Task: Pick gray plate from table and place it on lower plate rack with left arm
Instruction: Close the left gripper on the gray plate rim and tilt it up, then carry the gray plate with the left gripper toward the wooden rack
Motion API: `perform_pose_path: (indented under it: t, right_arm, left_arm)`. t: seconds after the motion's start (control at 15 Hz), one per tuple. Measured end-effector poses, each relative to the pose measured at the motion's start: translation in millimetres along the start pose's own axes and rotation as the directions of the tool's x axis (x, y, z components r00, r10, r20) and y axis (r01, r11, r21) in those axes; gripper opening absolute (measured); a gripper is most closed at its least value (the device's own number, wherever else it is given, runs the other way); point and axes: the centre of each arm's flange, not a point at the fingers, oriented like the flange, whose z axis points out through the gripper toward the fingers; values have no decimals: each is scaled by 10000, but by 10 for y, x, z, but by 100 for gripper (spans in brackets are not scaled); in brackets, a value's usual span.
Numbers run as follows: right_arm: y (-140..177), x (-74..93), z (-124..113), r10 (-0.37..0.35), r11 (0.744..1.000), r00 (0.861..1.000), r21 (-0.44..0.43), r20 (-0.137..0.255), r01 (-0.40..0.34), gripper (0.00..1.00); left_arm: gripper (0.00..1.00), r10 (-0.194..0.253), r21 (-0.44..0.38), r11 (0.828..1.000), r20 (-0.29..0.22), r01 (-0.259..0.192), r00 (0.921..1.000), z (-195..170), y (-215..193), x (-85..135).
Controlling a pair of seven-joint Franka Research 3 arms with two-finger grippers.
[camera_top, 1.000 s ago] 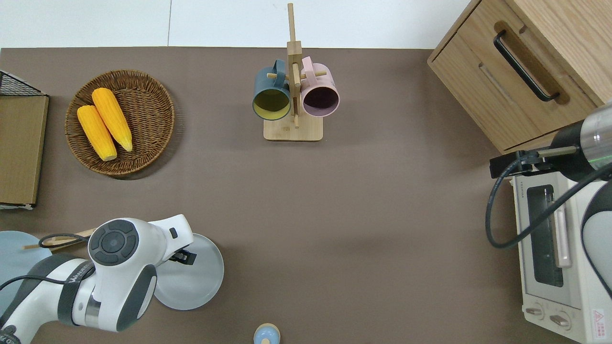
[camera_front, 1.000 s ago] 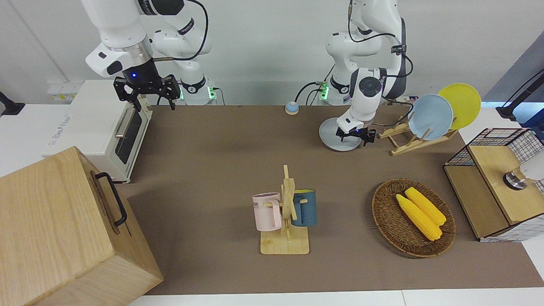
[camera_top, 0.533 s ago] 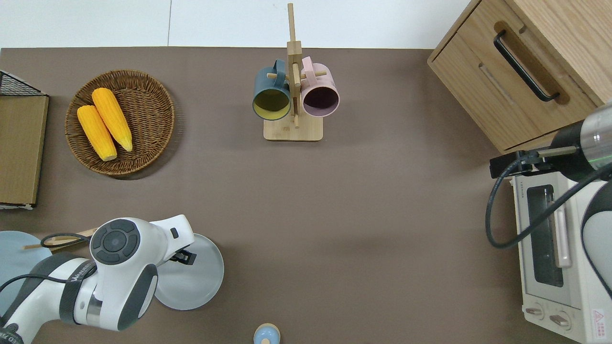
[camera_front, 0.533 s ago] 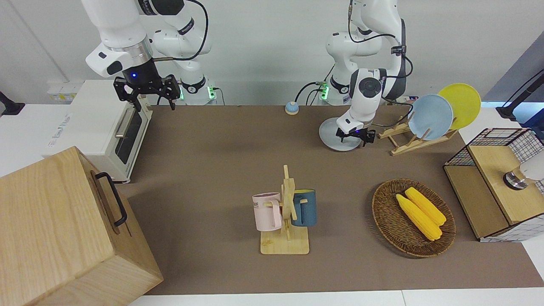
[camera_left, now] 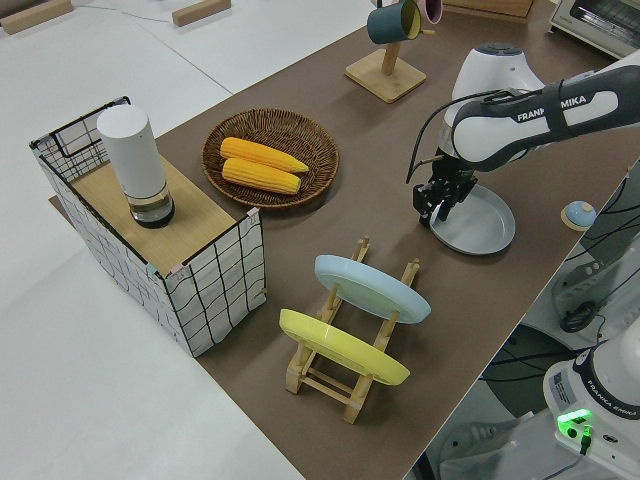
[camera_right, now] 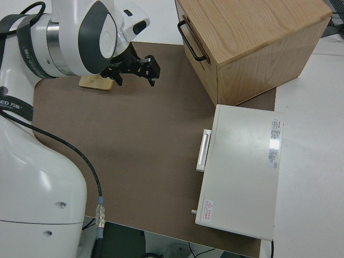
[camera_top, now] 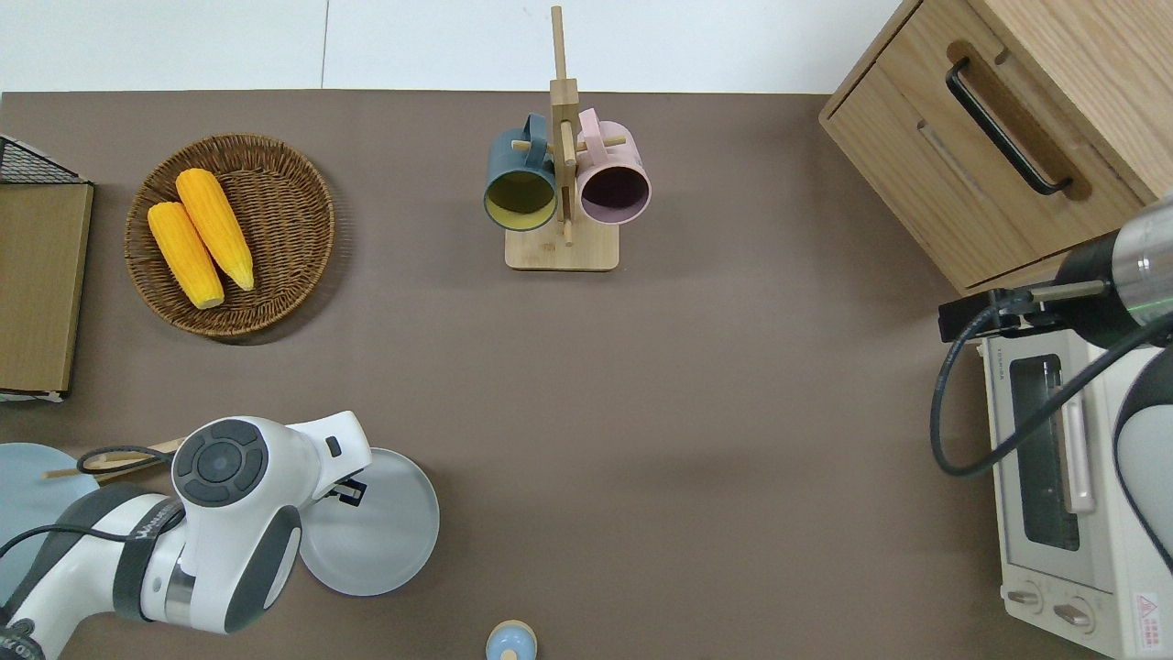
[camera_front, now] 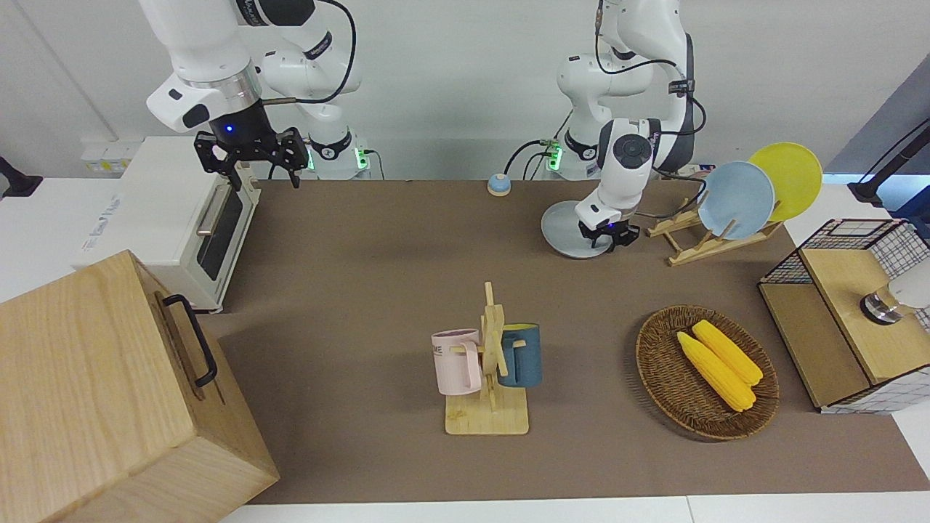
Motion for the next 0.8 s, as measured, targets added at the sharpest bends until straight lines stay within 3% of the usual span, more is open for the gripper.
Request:
perform_pose_path:
  t: [0.13, 0.8]
  right_arm:
    - [0, 0, 0, 0, 10000, 10000, 0, 0, 0, 99]
    - [0, 0, 0, 0, 10000, 10000, 0, 0, 0, 99]
  left_arm:
    - [15, 40, 34, 10000, 2, -40, 10000, -15, -5, -2]
    - [5, 168, 72, 9998, -9, -168, 9999, -51, 10, -18]
